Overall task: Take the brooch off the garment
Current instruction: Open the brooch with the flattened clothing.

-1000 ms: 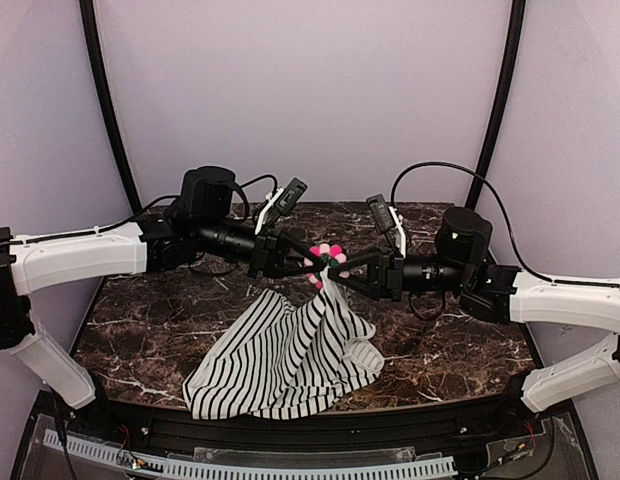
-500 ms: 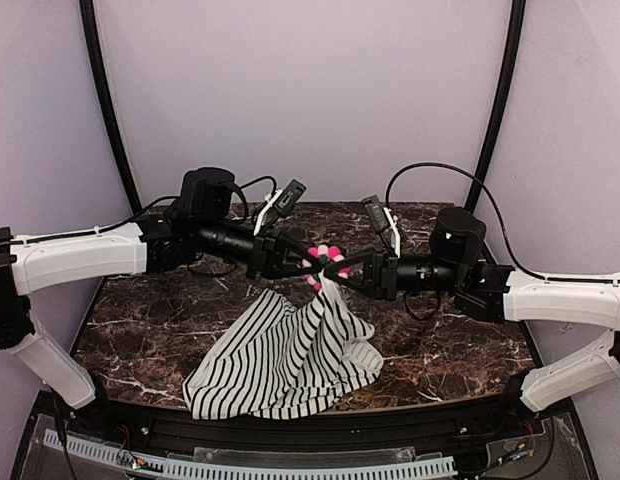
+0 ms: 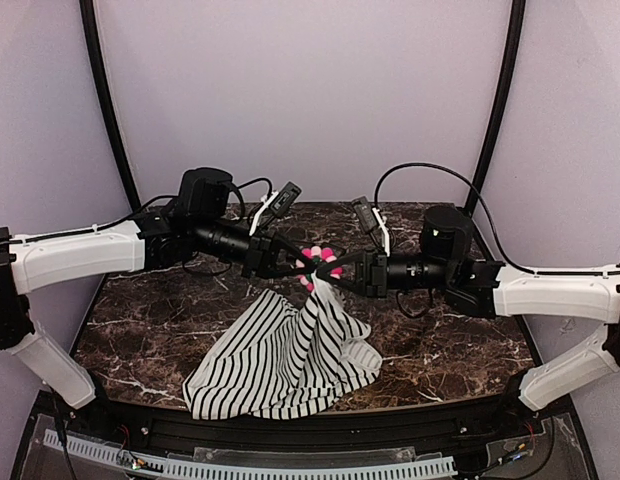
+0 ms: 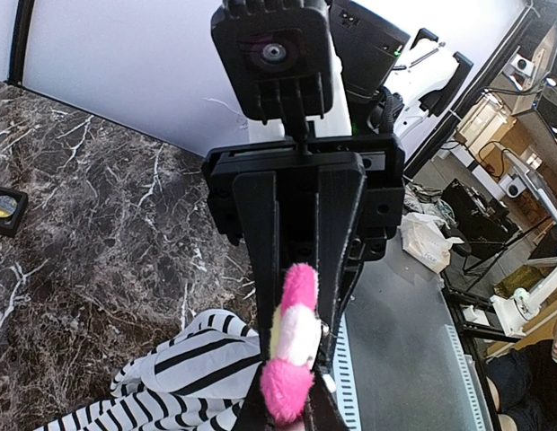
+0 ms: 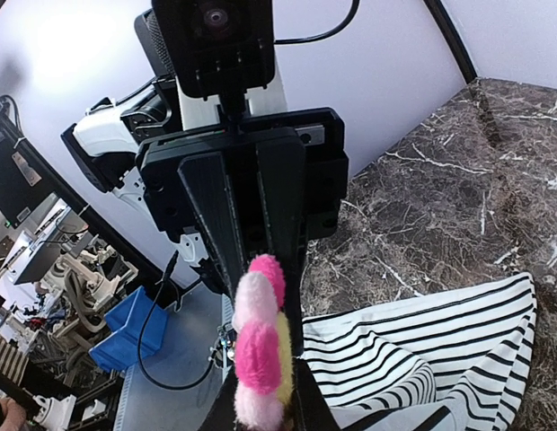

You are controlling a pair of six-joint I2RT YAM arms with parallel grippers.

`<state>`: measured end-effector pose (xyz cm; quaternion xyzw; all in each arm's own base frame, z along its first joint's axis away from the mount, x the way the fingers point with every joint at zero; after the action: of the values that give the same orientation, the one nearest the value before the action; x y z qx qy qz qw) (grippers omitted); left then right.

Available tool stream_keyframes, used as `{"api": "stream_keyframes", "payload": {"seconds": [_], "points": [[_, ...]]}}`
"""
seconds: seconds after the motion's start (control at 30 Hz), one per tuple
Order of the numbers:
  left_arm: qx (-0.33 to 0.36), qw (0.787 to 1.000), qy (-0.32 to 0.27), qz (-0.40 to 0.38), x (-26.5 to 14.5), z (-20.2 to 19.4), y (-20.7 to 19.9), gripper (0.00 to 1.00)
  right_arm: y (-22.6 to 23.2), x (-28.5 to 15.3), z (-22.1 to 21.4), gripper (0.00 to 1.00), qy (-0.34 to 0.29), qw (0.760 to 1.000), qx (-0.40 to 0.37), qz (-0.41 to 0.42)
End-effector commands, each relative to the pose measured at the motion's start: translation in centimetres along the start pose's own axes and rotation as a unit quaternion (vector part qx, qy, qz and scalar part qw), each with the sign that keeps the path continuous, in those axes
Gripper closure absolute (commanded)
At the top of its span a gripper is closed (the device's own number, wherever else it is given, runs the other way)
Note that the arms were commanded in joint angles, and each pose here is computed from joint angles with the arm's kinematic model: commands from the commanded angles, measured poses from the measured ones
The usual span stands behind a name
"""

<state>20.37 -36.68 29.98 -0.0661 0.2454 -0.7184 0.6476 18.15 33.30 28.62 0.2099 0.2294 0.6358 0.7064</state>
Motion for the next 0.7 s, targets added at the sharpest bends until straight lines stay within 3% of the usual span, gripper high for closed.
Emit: {"api": "stream_keyframes", "payload": {"seconds": [0.0, 0.37, 0.67], "points": [[0.052, 0.998, -0.017, -0.019, -0.3, 1.1, -2.2, 0.99, -3.1, 0.9, -0.7, 0.99, 0.01, 0.996, 0.066, -0.064], [0.055, 0.998, -0.005, -0.024, -0.1, 0.6, -2.8, 0.99, -8.0, -0.1, -2.1, 1.0, 0.011, 0.979, 0.173, -0.112], [0.062, 0.998, 0.004, -0.029, 0.3, 0.2, -3.5, 0.99, -10.3, -0.5, -2.8, 1.0, 0.02, 0.967, 0.215, -0.132]]}}
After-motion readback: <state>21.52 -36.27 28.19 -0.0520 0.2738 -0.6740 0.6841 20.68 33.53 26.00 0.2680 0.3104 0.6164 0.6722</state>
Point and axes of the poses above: each gripper's point midway between its finger pads, its own x axis out along the fingers, its own y axis along the line the jaws close on, z = x × y, the point moved 4 cm from there along -x, back along the fingers, and after that the axes turned 1 degree about x, right-handed, at the moved point
